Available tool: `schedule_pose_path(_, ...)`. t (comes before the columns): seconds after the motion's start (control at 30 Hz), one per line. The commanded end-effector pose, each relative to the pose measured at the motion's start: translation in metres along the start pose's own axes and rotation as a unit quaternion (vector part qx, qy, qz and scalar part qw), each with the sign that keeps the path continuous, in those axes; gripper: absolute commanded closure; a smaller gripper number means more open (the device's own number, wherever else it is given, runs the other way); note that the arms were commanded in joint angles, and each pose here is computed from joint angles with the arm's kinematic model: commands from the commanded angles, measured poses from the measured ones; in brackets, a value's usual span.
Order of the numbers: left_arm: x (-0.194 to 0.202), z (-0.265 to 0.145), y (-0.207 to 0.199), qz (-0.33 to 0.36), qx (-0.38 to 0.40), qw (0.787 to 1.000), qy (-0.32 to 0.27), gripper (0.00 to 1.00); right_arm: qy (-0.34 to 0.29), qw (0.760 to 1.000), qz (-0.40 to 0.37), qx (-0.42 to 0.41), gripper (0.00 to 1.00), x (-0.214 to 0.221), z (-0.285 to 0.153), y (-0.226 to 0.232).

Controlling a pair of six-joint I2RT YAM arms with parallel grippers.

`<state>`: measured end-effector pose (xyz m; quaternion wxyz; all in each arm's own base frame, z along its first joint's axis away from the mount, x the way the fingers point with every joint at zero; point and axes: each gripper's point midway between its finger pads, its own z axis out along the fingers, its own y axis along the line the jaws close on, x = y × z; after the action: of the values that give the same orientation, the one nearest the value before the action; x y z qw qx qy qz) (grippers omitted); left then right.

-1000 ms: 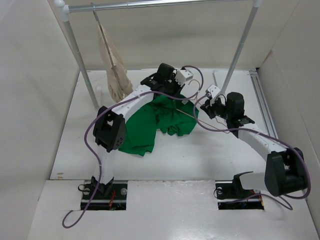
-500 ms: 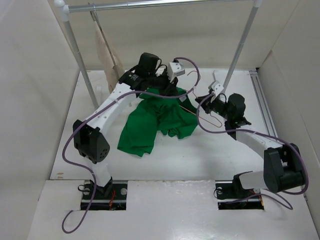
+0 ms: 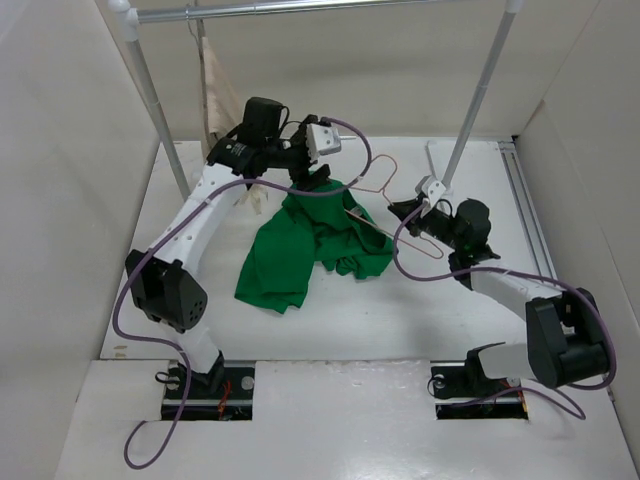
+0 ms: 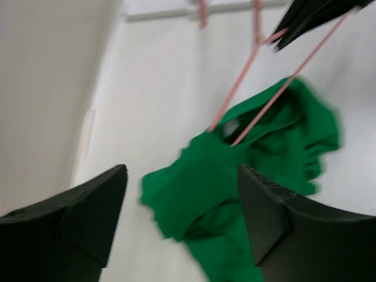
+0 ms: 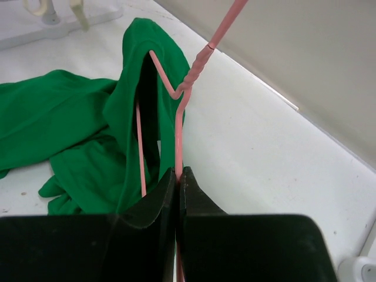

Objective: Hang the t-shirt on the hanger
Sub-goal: Place tshirt on hanger

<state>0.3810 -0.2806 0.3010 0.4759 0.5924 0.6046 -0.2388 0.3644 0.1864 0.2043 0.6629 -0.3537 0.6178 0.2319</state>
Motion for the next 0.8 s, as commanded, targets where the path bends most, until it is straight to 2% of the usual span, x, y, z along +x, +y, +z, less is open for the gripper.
schedule_pose_path(0.0,0.046,0.01,0.03,0.131,-0.043,0.988,0.074,0.24,-0.053,0.997,-0.045,-0.021,1.0,-0.022,0.009,0.003)
schedule_pose_path(0.07,0.07,0.021,0.037,0.139,-0.042,0.984,0.108,0.23,-0.048,0.998,-0.037,-0.029,1.0,-0.015,0.011,0.005)
schedule_pose_path(0.17,0.094,0.043,0.043,0.157,-0.014,0.979,0.126,0.22,-0.038,0.998,-0.027,-0.043,1.0,-0.001,0.015,0.009)
schedule_pose_path(0.2,0.091,0.047,0.047,0.165,-0.008,0.979,0.121,0.22,-0.038,0.998,-0.027,-0.043,1.0,-0.001,0.015,0.009)
schedule_pose_path(0.23,0.106,0.057,0.042,0.17,0.018,0.977,0.129,0.22,-0.041,0.997,-0.029,-0.053,1.0,-0.002,0.019,0.013)
schedule_pose_path(0.33,0.118,0.075,0.038,0.166,0.052,0.977,0.121,0.23,-0.037,0.997,-0.025,-0.06,1.0,0.0,0.022,0.013)
schedule_pose_path(0.4,0.132,0.075,0.022,0.159,0.104,0.974,0.123,0.26,-0.034,0.997,-0.022,-0.06,1.0,-0.001,0.023,0.012)
schedule_pose_path(0.43,0.127,0.075,0.022,0.165,0.117,0.972,0.117,0.3,-0.03,0.997,-0.025,-0.061,1.0,-0.001,0.025,0.011)
schedule_pose_path(0.47,0.145,0.077,0.002,0.138,0.162,0.968,0.131,0.33,-0.031,0.997,-0.03,-0.061,1.0,-0.003,0.026,0.009)
schedule_pose_path(0.53,0.155,0.076,-0.002,0.128,0.184,0.965,0.136,0.42,-0.028,0.997,-0.027,-0.061,1.0,-0.002,0.028,0.008)
schedule_pose_path(0.57,0.163,0.079,-0.006,0.123,0.195,0.963,0.14,0.6,-0.024,0.997,-0.024,-0.067,1.0,0.002,0.029,0.01)
schedule_pose_path(0.67,0.166,0.079,-0.014,0.113,0.211,0.961,0.137,0.82,-0.022,0.997,-0.022,-0.072,1.0,0.005,0.034,0.008)
schedule_pose_path(0.7,0.163,0.08,-0.016,0.111,0.214,0.962,0.128,0.86,-0.021,0.997,-0.016,-0.072,1.0,0.006,0.036,0.007)
schedule_pose_path(0.77,0.143,0.079,-0.022,0.107,0.219,0.966,0.088,0.87,-0.02,0.997,-0.015,-0.072,1.0,0.008,0.038,0.006)
